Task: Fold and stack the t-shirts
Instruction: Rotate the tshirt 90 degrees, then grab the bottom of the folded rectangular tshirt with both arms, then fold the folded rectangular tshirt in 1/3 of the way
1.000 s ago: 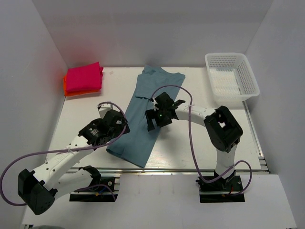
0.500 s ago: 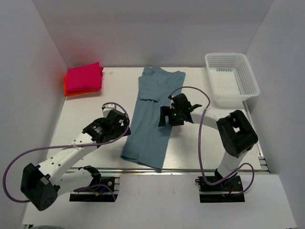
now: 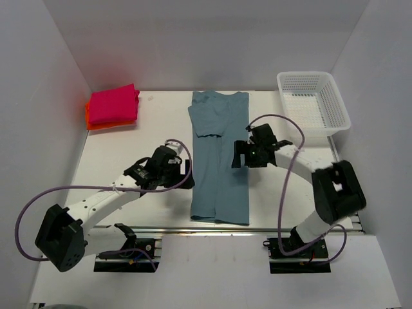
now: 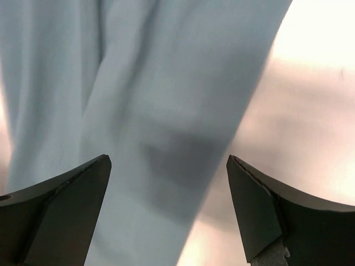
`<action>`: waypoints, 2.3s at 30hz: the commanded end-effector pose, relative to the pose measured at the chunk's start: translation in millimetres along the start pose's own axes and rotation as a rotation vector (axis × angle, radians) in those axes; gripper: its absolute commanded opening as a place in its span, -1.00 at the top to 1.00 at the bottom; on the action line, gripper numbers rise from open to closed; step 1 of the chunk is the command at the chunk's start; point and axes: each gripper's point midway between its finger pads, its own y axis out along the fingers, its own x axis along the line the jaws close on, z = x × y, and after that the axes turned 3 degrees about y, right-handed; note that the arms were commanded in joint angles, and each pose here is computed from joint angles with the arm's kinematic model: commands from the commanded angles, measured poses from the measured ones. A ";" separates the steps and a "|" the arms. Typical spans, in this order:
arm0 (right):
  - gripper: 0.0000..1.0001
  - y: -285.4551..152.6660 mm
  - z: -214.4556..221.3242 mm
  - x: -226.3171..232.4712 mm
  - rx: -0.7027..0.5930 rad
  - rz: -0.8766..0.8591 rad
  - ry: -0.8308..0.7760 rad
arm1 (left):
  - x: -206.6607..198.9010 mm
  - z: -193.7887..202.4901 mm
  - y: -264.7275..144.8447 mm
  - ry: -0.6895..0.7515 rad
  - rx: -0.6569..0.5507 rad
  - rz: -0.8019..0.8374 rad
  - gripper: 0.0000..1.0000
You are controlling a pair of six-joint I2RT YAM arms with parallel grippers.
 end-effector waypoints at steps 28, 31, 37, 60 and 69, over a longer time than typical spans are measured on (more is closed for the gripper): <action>-0.54 -89.0 220.9 24.8 0.386 -0.403 0.134 | -42.6 151.6 16.5 0.075 0.446 0.272 0.15; -0.27 -89.2 222.2 26.6 0.395 -0.415 0.128 | -47.7 155.7 14.5 0.094 0.464 0.305 0.18; 0.36 -81.6 210.4 27.5 0.351 -0.411 0.100 | -58.0 148.5 11.8 0.112 0.444 0.359 0.38; 1.00 -80.5 117.4 36.0 0.040 -0.340 -0.033 | -88.0 66.5 14.4 0.187 0.231 0.374 1.00; 1.00 -81.3 49.2 35.6 -0.140 -0.221 0.012 | -59.1 -8.4 18.9 0.090 -0.002 0.092 1.00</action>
